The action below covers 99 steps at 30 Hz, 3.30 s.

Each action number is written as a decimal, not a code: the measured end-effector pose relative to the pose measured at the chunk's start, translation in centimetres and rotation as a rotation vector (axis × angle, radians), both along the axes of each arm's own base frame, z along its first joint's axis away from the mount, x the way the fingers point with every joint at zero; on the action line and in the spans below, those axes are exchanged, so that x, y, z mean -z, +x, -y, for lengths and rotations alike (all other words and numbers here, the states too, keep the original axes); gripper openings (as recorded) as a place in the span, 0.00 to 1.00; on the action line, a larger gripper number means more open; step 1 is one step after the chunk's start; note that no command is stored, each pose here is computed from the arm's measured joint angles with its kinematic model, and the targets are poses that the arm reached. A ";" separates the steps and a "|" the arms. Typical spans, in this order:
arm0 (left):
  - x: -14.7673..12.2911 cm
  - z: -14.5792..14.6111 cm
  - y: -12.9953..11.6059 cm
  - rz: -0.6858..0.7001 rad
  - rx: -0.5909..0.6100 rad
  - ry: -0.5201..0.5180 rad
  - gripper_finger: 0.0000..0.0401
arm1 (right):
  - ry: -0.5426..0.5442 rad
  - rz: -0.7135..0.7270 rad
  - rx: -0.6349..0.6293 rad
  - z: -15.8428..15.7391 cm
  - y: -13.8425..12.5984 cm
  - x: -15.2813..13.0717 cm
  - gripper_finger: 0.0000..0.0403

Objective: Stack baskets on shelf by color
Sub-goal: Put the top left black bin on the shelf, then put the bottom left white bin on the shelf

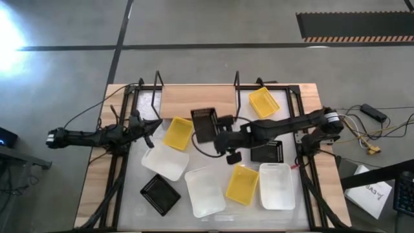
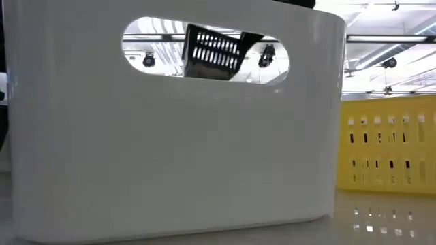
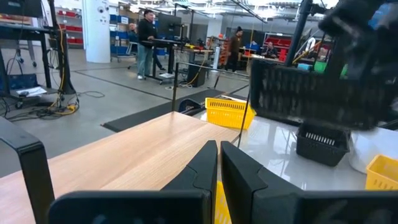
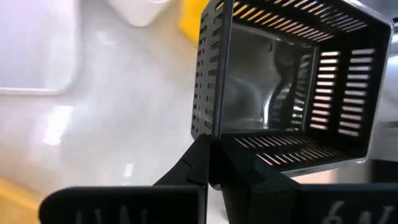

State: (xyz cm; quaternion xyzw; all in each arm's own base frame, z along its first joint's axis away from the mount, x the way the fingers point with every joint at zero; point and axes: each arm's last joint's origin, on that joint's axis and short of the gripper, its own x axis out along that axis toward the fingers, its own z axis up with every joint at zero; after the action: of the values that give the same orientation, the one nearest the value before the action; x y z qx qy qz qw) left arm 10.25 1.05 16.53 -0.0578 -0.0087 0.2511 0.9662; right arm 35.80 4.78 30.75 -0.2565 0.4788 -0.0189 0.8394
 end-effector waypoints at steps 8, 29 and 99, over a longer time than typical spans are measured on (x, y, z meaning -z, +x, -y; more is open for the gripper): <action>0.0 0.0 0.0 0.000 0.000 0.000 0.01 | -0.072 -0.061 0.120 7.3 1.1 1.3 0.03; 0.0 0.0 0.0 0.000 0.000 0.000 0.01 | 0.046 -0.296 0.267 18.4 0.9 7.4 0.03; 0.1 0.0 0.0 -0.008 0.000 0.000 0.01 | 0.487 0.105 -0.156 6.3 7.6 6.0 0.23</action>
State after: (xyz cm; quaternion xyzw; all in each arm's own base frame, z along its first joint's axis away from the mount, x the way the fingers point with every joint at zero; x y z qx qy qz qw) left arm 10.29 1.05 16.47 -0.0566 -0.0049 0.2513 0.9663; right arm 43.44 -1.54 24.79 -0.0817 0.4038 0.1486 0.8990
